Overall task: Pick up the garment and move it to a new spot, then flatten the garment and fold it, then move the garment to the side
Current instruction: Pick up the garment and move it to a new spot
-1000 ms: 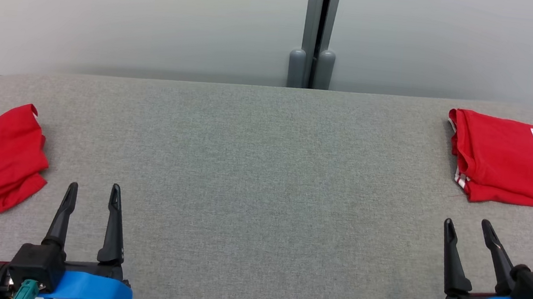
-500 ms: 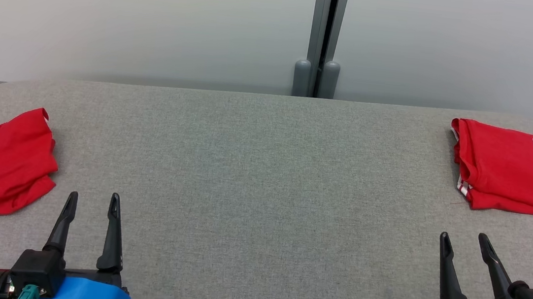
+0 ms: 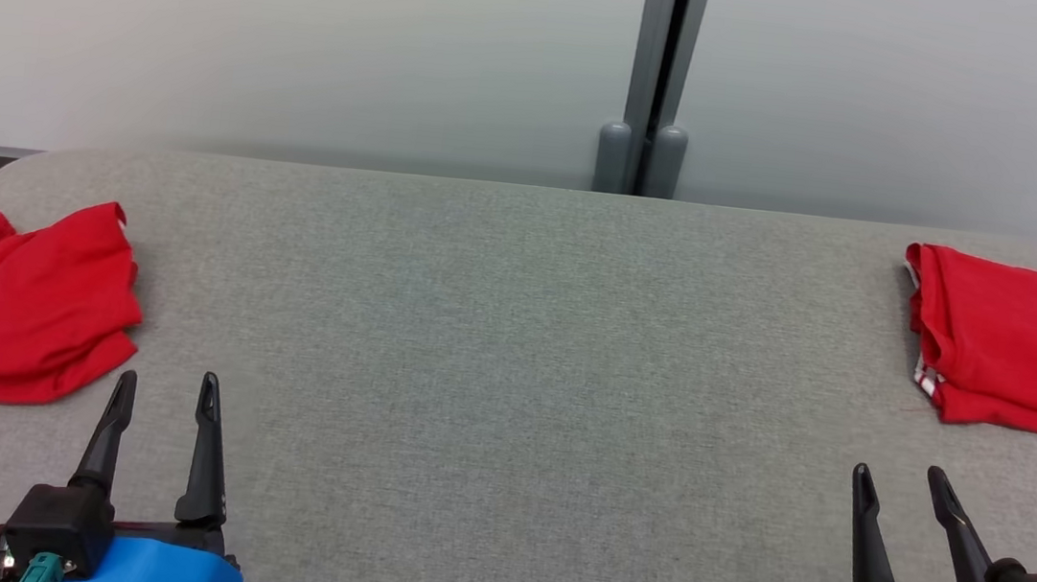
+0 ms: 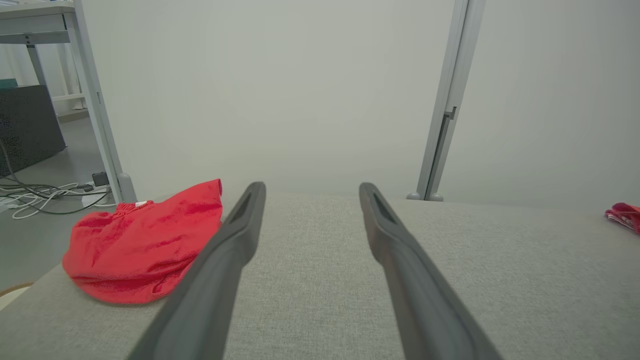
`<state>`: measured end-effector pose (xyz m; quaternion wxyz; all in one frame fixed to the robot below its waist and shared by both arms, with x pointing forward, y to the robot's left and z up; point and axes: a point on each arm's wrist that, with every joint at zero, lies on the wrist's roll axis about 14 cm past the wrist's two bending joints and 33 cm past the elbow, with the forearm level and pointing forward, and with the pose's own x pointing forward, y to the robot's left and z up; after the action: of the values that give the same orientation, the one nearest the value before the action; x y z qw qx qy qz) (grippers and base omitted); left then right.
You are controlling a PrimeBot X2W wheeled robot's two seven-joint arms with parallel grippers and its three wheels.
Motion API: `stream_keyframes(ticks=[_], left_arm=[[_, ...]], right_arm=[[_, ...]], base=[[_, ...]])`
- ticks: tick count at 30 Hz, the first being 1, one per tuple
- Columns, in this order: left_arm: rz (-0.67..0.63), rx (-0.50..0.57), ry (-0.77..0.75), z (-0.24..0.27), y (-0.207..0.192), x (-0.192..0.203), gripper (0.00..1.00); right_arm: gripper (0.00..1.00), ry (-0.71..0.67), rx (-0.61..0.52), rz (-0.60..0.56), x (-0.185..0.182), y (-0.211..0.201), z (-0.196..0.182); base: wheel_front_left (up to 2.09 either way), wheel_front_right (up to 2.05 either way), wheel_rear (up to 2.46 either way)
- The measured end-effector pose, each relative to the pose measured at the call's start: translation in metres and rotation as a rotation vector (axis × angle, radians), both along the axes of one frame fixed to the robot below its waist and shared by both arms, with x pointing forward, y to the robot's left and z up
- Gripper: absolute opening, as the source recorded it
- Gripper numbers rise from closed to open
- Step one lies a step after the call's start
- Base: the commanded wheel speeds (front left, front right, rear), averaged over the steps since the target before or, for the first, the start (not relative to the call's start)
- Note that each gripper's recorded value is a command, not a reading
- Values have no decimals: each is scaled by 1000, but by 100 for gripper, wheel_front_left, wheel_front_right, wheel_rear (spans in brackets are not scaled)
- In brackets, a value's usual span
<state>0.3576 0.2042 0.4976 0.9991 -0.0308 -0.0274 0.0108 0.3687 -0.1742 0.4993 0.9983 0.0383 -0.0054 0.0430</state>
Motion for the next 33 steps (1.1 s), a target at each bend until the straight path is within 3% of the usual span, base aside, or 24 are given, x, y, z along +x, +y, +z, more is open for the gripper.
stream_keyframes(ticks=[33], left_arm=[[432, 23, 22, -1, 116, -94, 100]], right_arm=[[100, 44, 22, 386, 40, 136, -16]], base=[[0, 0, 0]])
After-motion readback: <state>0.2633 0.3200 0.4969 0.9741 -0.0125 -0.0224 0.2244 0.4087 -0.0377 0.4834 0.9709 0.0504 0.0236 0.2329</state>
